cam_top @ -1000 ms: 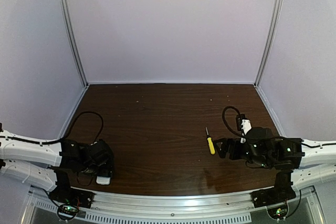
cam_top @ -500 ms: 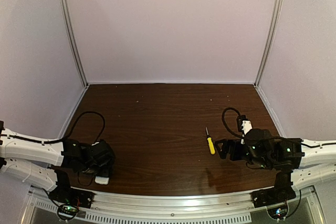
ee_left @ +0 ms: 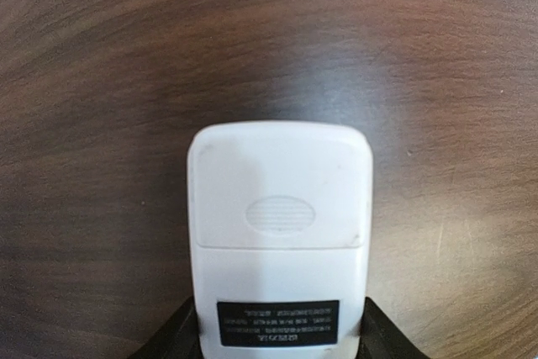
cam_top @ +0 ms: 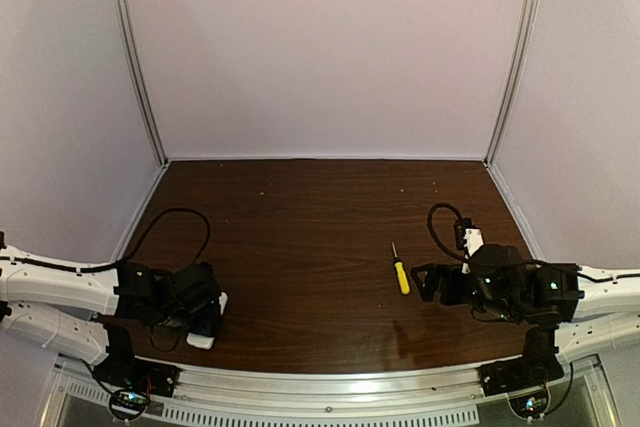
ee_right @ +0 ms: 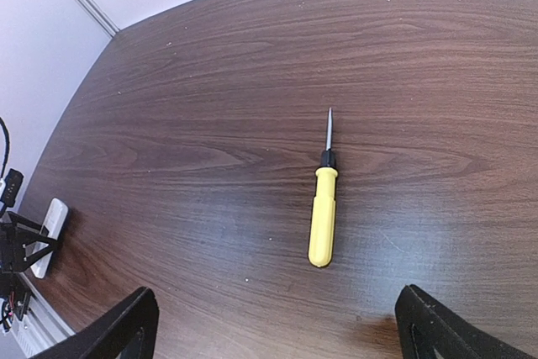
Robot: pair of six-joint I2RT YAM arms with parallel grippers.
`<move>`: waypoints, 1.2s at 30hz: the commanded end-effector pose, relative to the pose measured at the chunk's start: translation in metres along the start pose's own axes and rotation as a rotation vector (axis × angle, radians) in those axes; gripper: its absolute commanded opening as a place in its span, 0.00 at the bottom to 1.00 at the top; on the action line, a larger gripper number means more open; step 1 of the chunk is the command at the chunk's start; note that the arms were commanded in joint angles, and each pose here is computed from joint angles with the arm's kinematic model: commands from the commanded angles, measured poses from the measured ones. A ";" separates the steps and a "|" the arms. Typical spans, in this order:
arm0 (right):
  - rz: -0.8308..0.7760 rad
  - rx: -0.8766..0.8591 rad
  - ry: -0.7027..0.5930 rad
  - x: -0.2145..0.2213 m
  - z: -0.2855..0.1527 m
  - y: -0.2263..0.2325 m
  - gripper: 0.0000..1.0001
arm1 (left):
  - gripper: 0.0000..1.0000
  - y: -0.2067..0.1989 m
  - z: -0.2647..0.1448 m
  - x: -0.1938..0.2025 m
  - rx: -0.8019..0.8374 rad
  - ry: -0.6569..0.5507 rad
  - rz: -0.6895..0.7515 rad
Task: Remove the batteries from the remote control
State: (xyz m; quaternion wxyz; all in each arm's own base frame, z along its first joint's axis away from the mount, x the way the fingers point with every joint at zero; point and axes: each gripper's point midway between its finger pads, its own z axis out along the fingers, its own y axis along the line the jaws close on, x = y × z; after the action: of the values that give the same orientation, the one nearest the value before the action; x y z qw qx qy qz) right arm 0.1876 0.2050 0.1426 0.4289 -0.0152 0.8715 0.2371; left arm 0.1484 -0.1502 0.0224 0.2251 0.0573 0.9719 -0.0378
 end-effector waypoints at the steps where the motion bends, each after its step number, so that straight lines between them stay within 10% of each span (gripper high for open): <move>1: 0.000 0.011 -0.014 -0.005 -0.004 -0.001 1.00 | 0.51 -0.025 -0.007 -0.019 0.087 -0.061 0.043; 22: -0.017 -0.076 0.029 0.009 0.012 0.022 1.00 | 0.41 -0.109 -0.009 -0.058 0.260 -0.186 0.390; 36: -0.032 -0.382 0.143 0.031 0.028 0.096 1.00 | 0.10 -0.180 -0.029 -0.081 0.468 -0.313 0.699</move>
State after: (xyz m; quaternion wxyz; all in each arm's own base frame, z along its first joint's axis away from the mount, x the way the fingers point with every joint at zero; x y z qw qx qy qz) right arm 0.1765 0.2778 0.1257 0.3682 -0.0915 0.8667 0.3238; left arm 0.1840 -0.2959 0.0618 0.3123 0.3687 0.8646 -0.1380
